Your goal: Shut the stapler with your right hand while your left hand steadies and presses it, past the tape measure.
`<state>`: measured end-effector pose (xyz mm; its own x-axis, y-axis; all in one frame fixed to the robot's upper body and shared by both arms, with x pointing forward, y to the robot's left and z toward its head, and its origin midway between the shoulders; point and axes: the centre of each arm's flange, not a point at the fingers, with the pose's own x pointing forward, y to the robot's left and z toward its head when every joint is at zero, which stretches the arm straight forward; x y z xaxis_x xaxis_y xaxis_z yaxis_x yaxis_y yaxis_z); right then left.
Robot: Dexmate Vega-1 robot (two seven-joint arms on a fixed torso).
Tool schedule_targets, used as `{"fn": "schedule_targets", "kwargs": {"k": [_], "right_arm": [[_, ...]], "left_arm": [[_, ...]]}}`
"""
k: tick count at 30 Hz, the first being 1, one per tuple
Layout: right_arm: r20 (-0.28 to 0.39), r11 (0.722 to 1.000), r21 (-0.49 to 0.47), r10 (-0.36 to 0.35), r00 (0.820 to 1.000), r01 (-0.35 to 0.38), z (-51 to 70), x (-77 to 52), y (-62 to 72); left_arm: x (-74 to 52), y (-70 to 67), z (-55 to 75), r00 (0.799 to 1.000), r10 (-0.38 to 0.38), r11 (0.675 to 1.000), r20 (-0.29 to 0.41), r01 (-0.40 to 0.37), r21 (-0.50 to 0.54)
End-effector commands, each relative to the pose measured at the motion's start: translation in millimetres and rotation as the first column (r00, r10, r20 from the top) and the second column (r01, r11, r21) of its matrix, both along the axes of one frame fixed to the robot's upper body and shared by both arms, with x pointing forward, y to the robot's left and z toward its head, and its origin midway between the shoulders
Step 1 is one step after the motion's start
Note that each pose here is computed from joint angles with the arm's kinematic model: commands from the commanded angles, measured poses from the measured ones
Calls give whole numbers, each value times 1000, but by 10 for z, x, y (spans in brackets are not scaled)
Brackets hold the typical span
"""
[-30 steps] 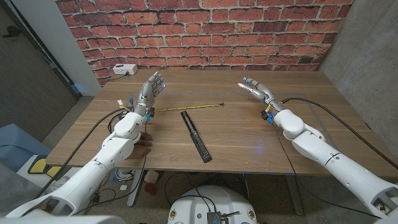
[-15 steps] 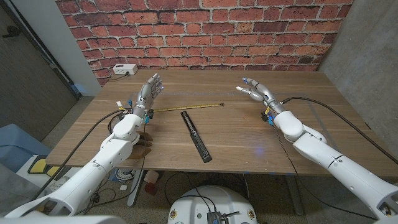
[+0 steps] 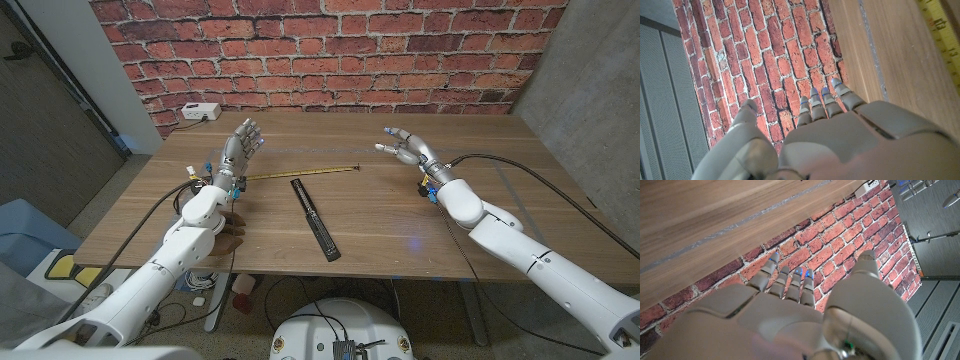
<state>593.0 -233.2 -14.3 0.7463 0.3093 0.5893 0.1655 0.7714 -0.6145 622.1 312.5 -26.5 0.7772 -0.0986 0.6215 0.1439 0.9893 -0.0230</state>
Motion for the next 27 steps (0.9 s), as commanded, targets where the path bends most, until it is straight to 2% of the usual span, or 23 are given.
{"fn": "schedule_targets", "kwargs": {"k": [1,10,13,21,27], "right_arm": [[35,1000,-21,0,999,1,-17,-64,75],[42,998,-59,-4,999,6,-35,-105,115],[56,995,-94,-34,998,39,-38,-136,140],[68,994,-102,-20,997,27,-33,-182,178],[65,989,-138,-41,997,49,-46,-215,195]], "left_arm": [[-10,64,-66,1000,-1,999,8,1,-33],[-42,73,-31,1000,1,999,17,0,-37],[-40,73,-43,1000,-14,998,12,15,-54],[-36,85,-59,1000,-14,998,5,14,-65],[-49,101,-69,1000,-12,998,4,12,-64]]}}
